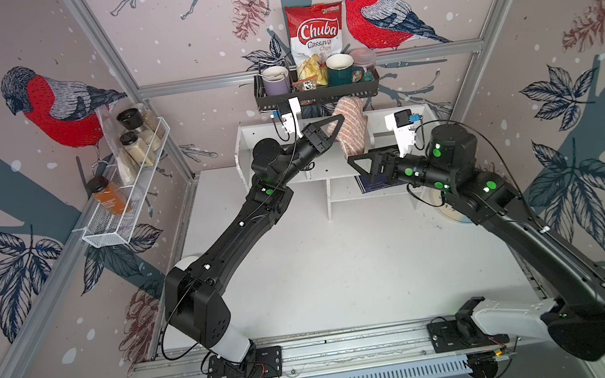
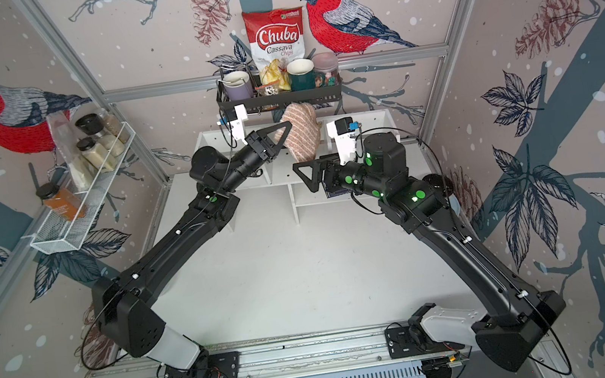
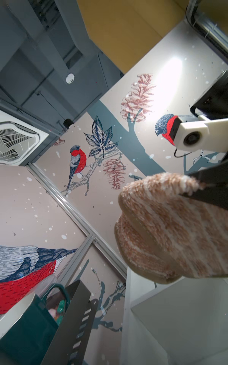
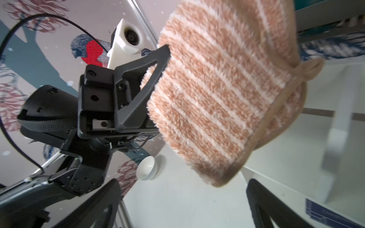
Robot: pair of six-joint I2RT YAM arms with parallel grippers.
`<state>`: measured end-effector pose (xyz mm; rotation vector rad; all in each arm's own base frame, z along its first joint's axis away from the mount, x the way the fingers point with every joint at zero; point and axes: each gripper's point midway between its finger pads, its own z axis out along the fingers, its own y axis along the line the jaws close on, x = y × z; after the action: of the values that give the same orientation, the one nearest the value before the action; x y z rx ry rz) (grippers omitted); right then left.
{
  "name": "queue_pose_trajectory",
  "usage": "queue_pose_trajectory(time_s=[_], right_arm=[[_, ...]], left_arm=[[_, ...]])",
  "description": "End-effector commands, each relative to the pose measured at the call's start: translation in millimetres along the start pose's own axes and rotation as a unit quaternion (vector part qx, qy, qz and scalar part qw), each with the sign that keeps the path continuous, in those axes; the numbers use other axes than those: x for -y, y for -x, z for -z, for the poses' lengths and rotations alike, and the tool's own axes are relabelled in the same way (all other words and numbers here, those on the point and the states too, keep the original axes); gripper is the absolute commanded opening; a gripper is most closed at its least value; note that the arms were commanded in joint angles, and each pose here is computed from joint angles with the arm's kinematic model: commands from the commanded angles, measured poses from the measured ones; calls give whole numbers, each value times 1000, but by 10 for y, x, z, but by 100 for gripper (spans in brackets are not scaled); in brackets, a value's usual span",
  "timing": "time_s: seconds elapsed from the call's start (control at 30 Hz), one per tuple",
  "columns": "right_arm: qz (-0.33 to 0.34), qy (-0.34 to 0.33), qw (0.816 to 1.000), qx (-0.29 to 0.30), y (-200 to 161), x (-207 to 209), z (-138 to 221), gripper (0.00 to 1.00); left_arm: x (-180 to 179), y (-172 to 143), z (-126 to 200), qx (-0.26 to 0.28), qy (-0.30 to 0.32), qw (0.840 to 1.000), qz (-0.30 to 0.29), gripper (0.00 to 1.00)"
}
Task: Wipe the bookshelf clean with a cloth
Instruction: Adjust the cleaning item.
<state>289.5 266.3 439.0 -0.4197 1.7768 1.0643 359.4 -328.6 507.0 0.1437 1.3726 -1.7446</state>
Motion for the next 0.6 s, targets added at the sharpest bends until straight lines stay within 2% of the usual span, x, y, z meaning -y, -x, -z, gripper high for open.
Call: queue_pose_trajectory(time_s=[0.0, 0.17, 0.33, 0.57], right_arm=[[-11, 55, 997, 46, 247, -214, -18, 99], [-36, 64, 994, 76, 398, -157, -36, 99], [-81, 109, 986, 100, 536, -117, -90, 100], [-106, 163, 975, 106, 613, -248, -120, 95]], left_arm=[[408, 98, 85, 17, -69, 997, -12, 0], [452, 64, 151, 21, -73, 997, -15, 0], [546, 65, 177, 31, -107, 994, 0, 0], [504, -5, 149, 28, -110, 994, 5, 0]])
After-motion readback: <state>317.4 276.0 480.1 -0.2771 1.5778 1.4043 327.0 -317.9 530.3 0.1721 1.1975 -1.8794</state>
